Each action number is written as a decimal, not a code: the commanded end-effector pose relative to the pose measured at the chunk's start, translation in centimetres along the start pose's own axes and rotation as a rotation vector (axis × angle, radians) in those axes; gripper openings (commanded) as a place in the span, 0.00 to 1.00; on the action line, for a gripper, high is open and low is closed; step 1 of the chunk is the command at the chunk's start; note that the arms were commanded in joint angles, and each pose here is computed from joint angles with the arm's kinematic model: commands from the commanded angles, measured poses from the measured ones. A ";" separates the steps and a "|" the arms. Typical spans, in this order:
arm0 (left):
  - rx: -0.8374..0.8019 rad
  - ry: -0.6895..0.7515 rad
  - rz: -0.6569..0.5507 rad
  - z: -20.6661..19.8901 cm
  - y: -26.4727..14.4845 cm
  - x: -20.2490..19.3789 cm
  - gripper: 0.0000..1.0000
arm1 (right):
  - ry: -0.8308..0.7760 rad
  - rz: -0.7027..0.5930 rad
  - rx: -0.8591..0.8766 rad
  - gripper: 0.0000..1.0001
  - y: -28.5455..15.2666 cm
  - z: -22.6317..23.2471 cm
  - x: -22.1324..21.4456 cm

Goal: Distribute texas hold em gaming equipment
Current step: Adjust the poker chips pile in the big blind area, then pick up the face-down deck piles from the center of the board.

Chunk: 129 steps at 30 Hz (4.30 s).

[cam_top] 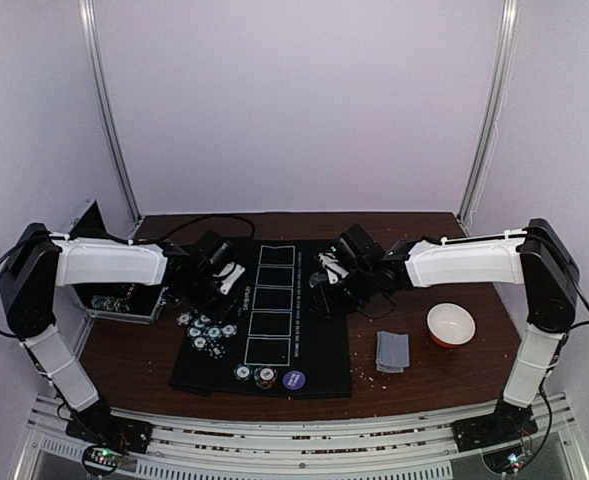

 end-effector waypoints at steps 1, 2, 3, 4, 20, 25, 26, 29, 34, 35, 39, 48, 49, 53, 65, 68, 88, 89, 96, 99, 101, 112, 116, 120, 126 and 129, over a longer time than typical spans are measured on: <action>-0.030 0.085 0.055 -2.5 0.4 -1.5 0.43 | -0.002 0.004 -0.003 0.44 -0.6 0.5 0.1; -0.033 0.097 0.077 -2.9 0.5 -2.1 0.42 | -0.006 0.006 -0.005 0.44 -0.6 0.5 0.0; -0.038 0.108 0.098 -3.4 0.5 -2.6 0.41 | -0.007 0.008 -0.007 0.45 -0.6 0.5 0.0; -0.045 0.119 0.124 -3.8 0.7 -3.3 0.40 | -0.008 0.010 -0.007 0.44 -0.6 0.5 -0.1; 0.143 0.079 0.332 -3.4 0.5 -5.7 0.32 | -0.016 0.022 -0.017 0.45 -0.6 0.5 -0.1; 0.202 0.008 0.312 -1.5 -0.3 -5.5 0.32 | -0.016 0.020 -0.013 0.45 -0.7 0.6 -0.1; 0.205 0.001 0.299 -1.2 -0.6 -5.3 0.32 | -0.015 0.018 -0.013 0.45 -0.7 0.7 0.0; 0.176 0.000 0.220 -1.3 -1.7 -4.2 0.33 | -0.021 0.006 0.000 0.45 -1.3 1.0 0.2; 0.105 -0.029 0.066 -0.7 -4.6 -2.2 0.35 | -0.041 -0.040 -0.010 0.46 -3.2 1.7 1.0; 0.099 -0.046 0.048 -0.2 -5.1 -1.9 0.35 | -0.048 -0.052 -0.030 0.46 -3.7 1.7 1.2; 0.108 -0.119 -0.034 2.1 -7.4 -1.1 0.40 | -0.056 -0.121 -0.194 0.50 -6.2 1.0 1.7; 0.256 -0.248 -0.211 6.4 -12.1 -0.6 0.77 | 0.052 -0.202 -0.530 1.00 -10.7 -3.2 -1.0; 0.263 -0.251 -0.221 6.5 -12.2 -0.6 0.79 | 0.073 -0.201 -0.533 1.00 -10.7 -3.7 -1.6; 0.257 -0.250 -0.219 6.5 -12.0 -0.7 0.81 | 0.153 -0.174 -0.541 1.00 -10.3 -5.2 -3.6; 0.240 -0.227 -0.175 6.3 -10.5 -1.3 0.82 | 0.288 -0.091 -0.552 1.00 -7.5 -7.8 -8.2; 0.239 -0.222 -0.171 6.2 -10.4 -1.3 0.82 | 0.294 -0.067 -0.553 1.00 -6.8 -8.1 -8.8; 0.235 -0.211 -0.157 6.2 -9.6 -1.4 0.82 | 0.294 0.059 -0.555 0.83 -3.3 -9.6 -11.3; 0.235 -0.210 -0.157 6.2 -9.6 -1.3 0.82 | 0.289 0.067 -0.560 0.82 -3.1 -9.6 -11.5; 0.235 -0.210 -0.156 6.2 -9.5 -1.2 0.82 | 0.257 0.114 -0.599 0.71 -2.4 -9.8 -12.2; 0.235 -0.207 -0.156 6.2 -9.6 -1.2 0.82 | 0.249 0.125 -0.602 0.63 -2.3 -9.9 -12.3; 0.236 -0.207 -0.157 6.2 -9.6 -1.2 0.82 | 0.237 0.127 -0.601 0.58 -2.4 -9.7 -12.2; 0.208 -0.214 -0.173 6.1 -9.9 -1.0 0.82 | 0.086 0.127 -0.552 0.51 -3.2 -7.0 -10.2; 0.145 -0.219 -0.208 5.7 -10.5 -0.5 0.80 | -0.064 0.107 -0.539 0.50 -4.4 -4.3 -8.9; -0.032 -0.211 -0.282 4.7 -11.1 0.6 0.75 | -0.263 0.059 -0.503 0.50 -6.0 -0.8 -7.3; -0.405 -0.239 -0.407 2.4 -11.7 2.0 0.67 | -0.578 -0.050 -0.327 0.50 -8.4 6.5 -5.3; -0.567 -0.247 -0.470 1.5 -11.8 2.5 0.66 | -0.716 -0.100 -0.269 0.49 -9.1 9.9 -5.0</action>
Point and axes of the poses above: each gripper's point midway between its finger pads, its own y axis out along the fingers, its own z axis along the line the jaws close on, x = y × z, the point moved 10 cm from there along -y, back along the fingers, and after that the axes turned 11 degrees about y, right-handed, at the moved point
